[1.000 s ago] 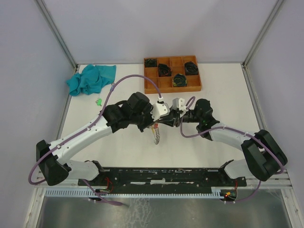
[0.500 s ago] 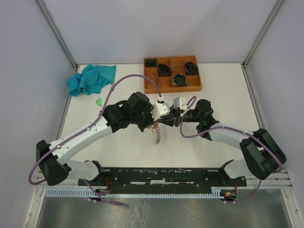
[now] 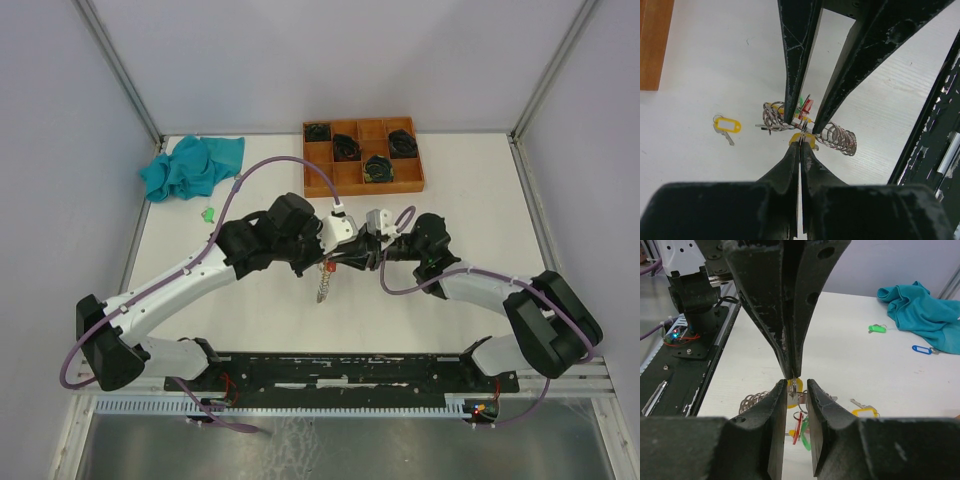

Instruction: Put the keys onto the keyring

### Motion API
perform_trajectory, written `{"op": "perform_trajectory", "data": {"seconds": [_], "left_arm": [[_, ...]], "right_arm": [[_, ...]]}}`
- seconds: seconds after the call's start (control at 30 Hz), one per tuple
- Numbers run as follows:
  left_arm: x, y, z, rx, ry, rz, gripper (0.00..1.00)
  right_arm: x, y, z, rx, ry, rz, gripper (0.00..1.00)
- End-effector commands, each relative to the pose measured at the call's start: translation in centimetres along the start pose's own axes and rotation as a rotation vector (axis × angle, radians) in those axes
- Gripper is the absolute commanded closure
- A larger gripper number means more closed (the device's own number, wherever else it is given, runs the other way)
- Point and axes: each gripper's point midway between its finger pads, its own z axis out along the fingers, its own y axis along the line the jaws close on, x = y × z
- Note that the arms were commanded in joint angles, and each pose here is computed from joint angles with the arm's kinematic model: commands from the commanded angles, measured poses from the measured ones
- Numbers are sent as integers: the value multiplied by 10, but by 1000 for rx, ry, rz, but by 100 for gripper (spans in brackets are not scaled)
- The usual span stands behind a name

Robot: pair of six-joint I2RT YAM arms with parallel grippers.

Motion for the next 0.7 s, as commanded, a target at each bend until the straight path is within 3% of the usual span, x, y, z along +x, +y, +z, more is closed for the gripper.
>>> {"op": "perform_trajectory", "data": {"seconds": [0.0, 0.13, 0.67], "left_arm": [[-28, 10, -8, -33, -100, 23, 97], [-29, 9, -9, -24, -107, 22, 97], [-36, 1, -9, 25, -137, 31, 97]], "right_arm": [[-12, 5, -4, 3, -22, -50, 69], [-8, 6, -6, -3, 20, -49, 68], [-11, 2, 9, -41, -26, -37, 73]]}}
